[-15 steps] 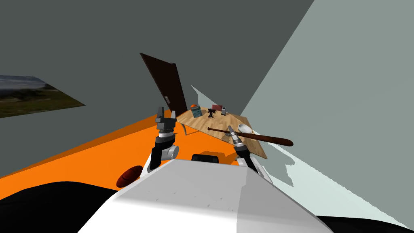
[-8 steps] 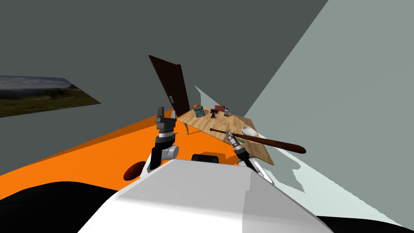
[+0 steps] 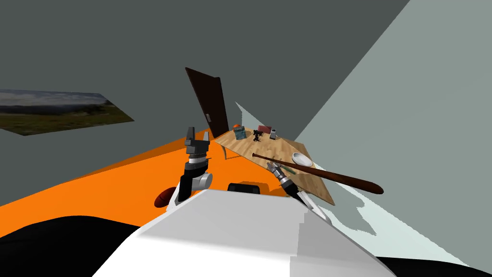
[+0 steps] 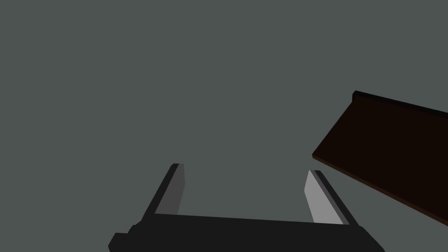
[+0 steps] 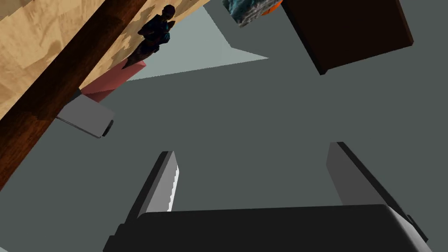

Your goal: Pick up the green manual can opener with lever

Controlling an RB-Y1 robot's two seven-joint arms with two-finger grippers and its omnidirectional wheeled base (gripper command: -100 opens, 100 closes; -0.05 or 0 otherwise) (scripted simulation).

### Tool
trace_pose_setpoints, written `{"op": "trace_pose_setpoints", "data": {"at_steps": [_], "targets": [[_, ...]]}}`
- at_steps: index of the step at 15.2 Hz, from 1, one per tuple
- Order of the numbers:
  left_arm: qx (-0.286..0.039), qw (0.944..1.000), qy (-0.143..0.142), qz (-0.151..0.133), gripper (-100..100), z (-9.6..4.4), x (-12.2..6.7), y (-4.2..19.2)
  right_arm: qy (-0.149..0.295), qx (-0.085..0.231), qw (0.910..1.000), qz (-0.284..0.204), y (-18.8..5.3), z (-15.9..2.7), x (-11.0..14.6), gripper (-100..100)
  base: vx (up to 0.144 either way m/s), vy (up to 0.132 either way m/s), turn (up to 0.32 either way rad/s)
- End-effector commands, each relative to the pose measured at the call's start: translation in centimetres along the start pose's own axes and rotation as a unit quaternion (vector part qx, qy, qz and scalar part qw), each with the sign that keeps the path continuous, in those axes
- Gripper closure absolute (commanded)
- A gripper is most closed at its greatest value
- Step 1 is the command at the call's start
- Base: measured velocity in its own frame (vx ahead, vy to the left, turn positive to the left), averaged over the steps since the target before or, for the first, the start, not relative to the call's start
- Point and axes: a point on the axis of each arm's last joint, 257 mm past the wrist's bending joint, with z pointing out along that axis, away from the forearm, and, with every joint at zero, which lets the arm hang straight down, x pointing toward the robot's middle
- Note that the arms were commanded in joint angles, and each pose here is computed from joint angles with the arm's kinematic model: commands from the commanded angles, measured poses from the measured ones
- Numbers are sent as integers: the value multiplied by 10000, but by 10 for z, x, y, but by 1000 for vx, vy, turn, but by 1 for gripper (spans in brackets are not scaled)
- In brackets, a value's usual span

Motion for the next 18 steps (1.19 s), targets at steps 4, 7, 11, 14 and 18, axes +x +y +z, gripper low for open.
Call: {"op": "trace_pose_setpoints", "data": {"at_steps": [4, 7, 11, 14, 18], "targets": [[0, 10000, 0, 0, 0, 0, 0, 0, 707, 240, 9954, -601, -42, -23, 37, -100, 16, 23, 101], [0, 10000, 0, 0, 0, 0, 0, 0, 1089, 421, 9893, -874, -68, -41, 56, -100, 27, 30, 150], [0, 10000, 0, 0, 0, 0, 0, 0, 1751, 624, 9720, -1435, -110, -74, 80, -100, 23, 28, 108], [0, 10000, 0, 0, 0, 0, 0, 0, 2078, 720, 9604, -1709, -131, -93, 90, -100, 25, 30, 147], [0, 10000, 0, 0, 0, 0, 0, 0, 2436, 864, 9457, -1970, -157, -118, 98, -100, 23, 17, 74]]}}
